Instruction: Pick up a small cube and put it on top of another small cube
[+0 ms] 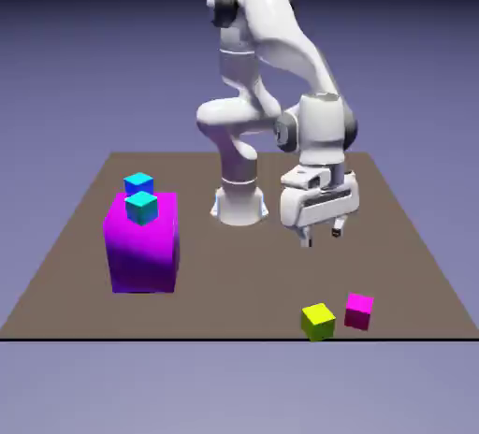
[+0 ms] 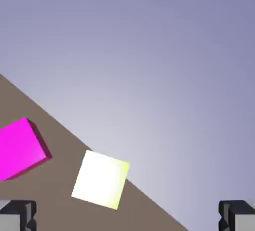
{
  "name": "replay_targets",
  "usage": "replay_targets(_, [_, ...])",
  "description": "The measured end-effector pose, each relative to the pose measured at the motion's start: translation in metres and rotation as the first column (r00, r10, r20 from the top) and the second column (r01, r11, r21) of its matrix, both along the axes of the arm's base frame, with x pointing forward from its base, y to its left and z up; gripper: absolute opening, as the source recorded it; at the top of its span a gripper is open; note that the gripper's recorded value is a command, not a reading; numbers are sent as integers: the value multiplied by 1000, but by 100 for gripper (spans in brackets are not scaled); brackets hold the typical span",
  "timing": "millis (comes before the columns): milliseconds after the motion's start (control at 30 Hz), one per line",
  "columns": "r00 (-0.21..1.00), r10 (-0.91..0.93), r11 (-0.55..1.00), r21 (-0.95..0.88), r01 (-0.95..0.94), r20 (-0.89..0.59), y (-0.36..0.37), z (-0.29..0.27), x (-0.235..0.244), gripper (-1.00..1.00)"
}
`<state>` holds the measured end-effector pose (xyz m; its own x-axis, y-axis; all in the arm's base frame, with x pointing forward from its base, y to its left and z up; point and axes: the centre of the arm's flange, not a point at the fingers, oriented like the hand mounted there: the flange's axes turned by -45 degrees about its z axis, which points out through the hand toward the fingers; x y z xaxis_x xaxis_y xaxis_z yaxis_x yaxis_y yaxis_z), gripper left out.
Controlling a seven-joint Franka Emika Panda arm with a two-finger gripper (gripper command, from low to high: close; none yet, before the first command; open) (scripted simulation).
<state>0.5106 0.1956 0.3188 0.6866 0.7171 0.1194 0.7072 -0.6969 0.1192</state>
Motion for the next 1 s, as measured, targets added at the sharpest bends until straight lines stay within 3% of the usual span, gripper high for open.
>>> replay_targets(367, [884,333,899,-173,-403,-327,115,-125,-5,0])
replay_targets(500, [884,333,899,-173,-403,-327,106,-184,-8,0])
replay_targets(533, [884,333,899,-173,-403,-327,104,-193,-9,-100])
replay_targets(600, [884,333,899,-172,-403,-328,104,-193,-9,-100])
replay_targets(700, [884,333,899,-172,-403,-328,114,-134,-5,-100])
replay_targets(900, [829,453,835,-170,-523,-327,25,-75,23,-100])
replay_targets(1000, [821,467,825,-172,-538,-328,10,-89,26,-100])
